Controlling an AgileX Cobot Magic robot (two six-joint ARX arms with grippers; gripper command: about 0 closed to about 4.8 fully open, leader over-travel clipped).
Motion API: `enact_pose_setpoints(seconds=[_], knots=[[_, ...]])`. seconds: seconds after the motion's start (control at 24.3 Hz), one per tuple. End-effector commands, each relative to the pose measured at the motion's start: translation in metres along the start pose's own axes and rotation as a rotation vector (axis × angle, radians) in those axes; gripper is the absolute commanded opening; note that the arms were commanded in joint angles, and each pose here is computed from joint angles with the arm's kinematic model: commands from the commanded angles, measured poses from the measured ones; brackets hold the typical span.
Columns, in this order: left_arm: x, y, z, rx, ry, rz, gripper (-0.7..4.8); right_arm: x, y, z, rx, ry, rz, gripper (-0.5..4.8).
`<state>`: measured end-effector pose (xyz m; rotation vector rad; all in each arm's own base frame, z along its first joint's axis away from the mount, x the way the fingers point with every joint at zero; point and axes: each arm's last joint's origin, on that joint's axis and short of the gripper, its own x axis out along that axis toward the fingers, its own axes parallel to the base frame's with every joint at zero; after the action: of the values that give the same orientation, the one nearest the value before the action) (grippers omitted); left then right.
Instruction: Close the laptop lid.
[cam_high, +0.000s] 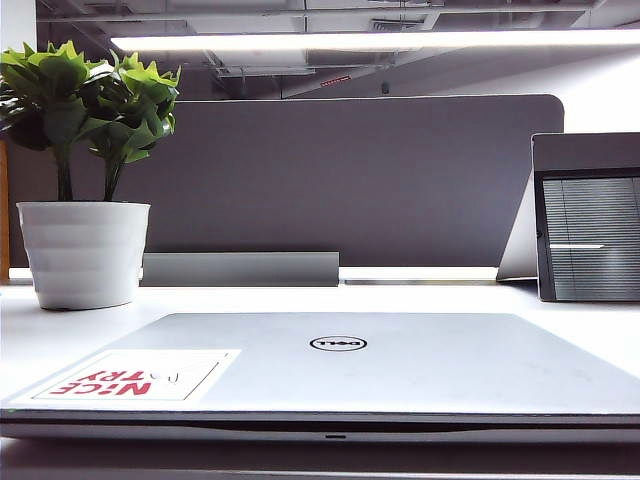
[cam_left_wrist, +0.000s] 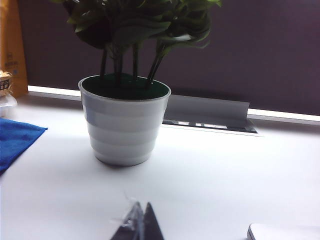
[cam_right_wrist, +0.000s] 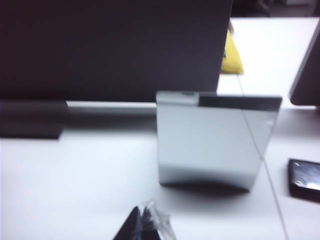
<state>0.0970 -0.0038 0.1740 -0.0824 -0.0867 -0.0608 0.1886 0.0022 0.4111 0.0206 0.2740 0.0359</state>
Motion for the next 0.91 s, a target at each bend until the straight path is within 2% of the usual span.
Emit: enact_pose_setpoints(seconds=[0.04,0.12,0.16,0.33,0.45,0.7,0.91], knots=[[0.000,0.000,0.001,0.003,-0.003,0.002,-0.05,-0.024,0.000,-0.028,-0.032,-0.078,-0.009,-0.01],[0.000,0.000,0.001,0.003,-0.002,0.002,-0.05,-0.035,-0.001,-0.063,-0.034,-0.184,-0.011,-0.01],[0.000,0.000,0.001,0.003,-0.002,0.002,-0.05,-0.040,-0.001,-0.093,-0.036,-0.238,0.007,-0.01],[0.000,0.000,0.001,0.003,-0.003,0.002,-0.05,-0.042,0.000,-0.162,-0.027,-0.281,0.083,-0.01],[0.000,0.000,0.001,0.003,-0.002,0.002,-0.05,-0.033,-0.001,-0.208,0.041,-0.242,0.099,-0.01],[0.000,0.000,0.001,0.003,-0.003,0.002,-0.05,-0.021,-0.005,-0.250,0.054,-0.195,0.045,-0.01],[0.000,0.000,0.001,0.003,-0.002,0.002,-0.05,-0.020,-0.007,-0.259,0.058,-0.224,0.006,-0.01]])
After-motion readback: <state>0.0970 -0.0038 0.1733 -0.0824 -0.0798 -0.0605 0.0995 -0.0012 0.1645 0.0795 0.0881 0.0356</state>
